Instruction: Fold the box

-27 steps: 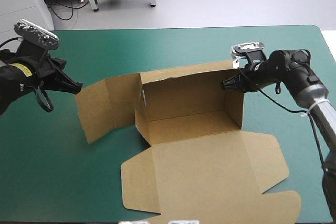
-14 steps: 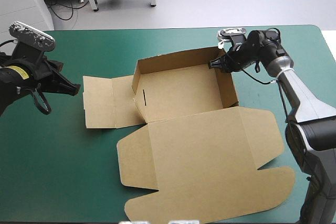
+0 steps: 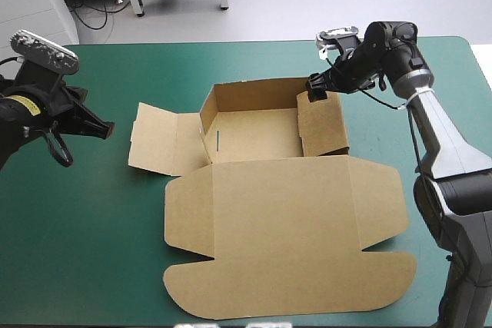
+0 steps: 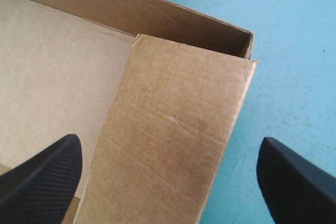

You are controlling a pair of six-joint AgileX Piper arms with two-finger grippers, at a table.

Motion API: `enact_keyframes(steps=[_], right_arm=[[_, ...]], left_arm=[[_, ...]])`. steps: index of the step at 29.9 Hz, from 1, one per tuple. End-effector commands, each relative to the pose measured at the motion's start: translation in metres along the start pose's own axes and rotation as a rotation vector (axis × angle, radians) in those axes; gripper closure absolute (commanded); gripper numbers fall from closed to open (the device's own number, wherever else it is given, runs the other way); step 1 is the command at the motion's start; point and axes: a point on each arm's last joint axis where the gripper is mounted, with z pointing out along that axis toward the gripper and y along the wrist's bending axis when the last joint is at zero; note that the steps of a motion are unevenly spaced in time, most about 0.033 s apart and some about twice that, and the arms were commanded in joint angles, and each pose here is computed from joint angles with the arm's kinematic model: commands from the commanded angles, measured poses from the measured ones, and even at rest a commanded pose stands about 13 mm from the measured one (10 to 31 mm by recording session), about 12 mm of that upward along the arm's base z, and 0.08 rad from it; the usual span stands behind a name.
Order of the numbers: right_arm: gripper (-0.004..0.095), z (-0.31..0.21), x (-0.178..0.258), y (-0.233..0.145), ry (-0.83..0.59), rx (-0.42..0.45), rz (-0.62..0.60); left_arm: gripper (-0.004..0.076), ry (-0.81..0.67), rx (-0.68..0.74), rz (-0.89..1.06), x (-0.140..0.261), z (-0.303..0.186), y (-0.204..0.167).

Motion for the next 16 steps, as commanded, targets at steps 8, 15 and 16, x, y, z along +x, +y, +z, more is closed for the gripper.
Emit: enact_keyframes(steps=[8, 15, 16], right_arm=[[0.0067, -0.1, 0.003, 0.013, -0.196, 0.091, 0.006], [0.0067, -0.111, 0.009, 0.015, -0.21, 0.096, 0.063], [0.0067, -0.108, 0.01, 0.015, -0.199, 0.096, 0.066]], left_arm=[[0.0756, -0.088, -0.032, -0.01, -0.008, -0.012, 0.004], [0.0756, -0.068, -0.049, 0.001, -0.006, -0.012, 0.005], [0.0756, -0.062, -0.052, 0.004, -0.006, -0.012, 0.005]])
